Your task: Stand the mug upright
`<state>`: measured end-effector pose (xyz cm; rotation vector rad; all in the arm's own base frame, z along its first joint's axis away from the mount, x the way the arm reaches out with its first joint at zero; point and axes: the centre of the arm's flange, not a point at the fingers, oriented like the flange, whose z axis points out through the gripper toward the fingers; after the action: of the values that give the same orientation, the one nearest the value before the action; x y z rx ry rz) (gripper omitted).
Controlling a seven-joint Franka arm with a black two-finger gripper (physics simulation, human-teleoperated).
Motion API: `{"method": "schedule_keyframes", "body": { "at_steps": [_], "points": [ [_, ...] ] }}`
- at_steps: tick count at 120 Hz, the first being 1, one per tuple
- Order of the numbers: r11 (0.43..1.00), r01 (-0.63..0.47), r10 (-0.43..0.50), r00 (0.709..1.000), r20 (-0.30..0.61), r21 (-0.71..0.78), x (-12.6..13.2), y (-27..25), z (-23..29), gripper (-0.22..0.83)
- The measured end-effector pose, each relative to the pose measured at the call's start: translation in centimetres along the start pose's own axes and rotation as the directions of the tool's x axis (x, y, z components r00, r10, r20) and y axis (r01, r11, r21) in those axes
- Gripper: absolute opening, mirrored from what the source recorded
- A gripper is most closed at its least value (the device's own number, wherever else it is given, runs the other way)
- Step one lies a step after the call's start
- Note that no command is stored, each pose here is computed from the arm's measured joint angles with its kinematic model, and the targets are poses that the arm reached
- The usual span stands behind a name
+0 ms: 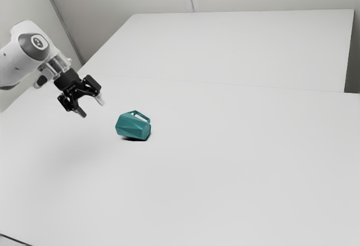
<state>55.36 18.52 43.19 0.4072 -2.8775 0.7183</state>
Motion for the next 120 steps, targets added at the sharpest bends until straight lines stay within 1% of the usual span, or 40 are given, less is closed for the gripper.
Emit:
{"method": "schedule_keyframes", "body": {
  "at_steps": [24,37,80,107,120],
  "points": [
    [0.997,0.045,-0.045,0.999,-0.011,0.061,-2.3,1.5,2.8,0.62],
    [0.995,0.072,-0.072,0.997,-0.008,0.072,-4.2,3.1,3.6,0.62],
    [0.989,0.096,-0.097,0.995,0.000,0.109,-9.8,5.2,6.2,0.62],
    [0.982,0.101,-0.103,0.995,0.010,0.157,-11.7,5.0,7.6,0.62],
    [0.977,0.101,-0.105,0.994,0.011,0.188,-12.1,4.5,8.1,0.62]
  ]
}}
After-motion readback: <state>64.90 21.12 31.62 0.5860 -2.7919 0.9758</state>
